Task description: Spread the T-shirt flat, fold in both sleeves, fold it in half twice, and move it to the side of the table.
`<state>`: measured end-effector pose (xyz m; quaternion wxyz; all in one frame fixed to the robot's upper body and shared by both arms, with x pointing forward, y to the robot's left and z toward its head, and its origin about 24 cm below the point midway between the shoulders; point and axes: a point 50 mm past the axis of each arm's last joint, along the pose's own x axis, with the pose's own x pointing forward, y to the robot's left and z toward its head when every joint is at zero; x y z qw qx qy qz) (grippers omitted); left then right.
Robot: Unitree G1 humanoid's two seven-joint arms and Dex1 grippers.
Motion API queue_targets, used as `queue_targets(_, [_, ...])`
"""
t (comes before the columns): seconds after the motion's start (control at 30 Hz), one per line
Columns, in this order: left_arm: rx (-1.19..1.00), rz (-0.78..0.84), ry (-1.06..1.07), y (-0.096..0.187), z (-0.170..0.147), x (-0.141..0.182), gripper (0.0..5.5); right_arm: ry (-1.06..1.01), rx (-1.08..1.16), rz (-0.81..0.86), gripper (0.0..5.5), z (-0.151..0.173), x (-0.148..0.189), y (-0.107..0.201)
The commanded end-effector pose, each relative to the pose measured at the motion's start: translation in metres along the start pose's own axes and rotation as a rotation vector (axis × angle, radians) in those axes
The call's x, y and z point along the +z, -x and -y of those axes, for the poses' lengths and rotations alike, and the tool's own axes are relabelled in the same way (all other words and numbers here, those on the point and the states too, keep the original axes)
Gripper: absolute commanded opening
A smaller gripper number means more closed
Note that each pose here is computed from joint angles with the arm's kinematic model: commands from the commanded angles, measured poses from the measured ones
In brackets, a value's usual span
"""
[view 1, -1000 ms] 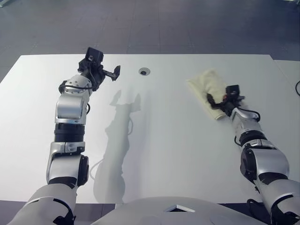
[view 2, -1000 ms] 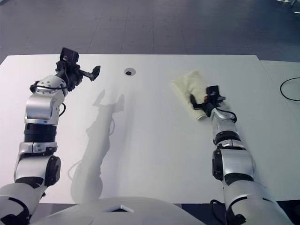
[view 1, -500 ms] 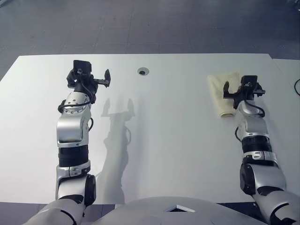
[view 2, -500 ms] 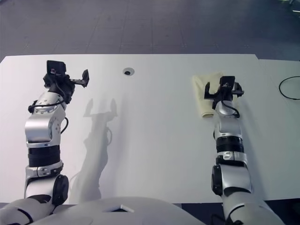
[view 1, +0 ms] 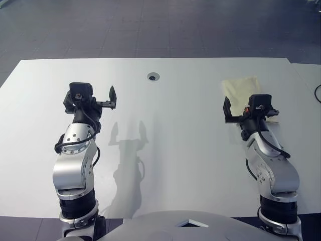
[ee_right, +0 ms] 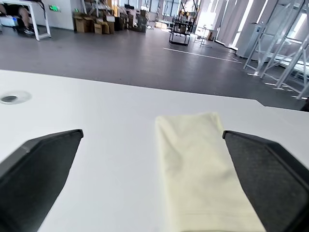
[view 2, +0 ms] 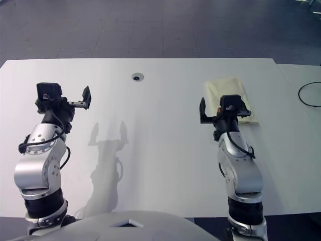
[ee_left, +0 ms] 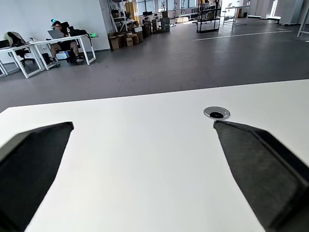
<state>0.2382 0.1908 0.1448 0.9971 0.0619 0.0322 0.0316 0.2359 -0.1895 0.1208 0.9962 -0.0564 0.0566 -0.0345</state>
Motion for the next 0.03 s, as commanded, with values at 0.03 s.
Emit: queue_targets(0.03, [-0.018, -0.006, -0.001, 0.0011, 0.0042, 0.0061, 5.40, -0.006, 0.006, -0.002, 5.39, -0.0039, 0.0052, -0.0002])
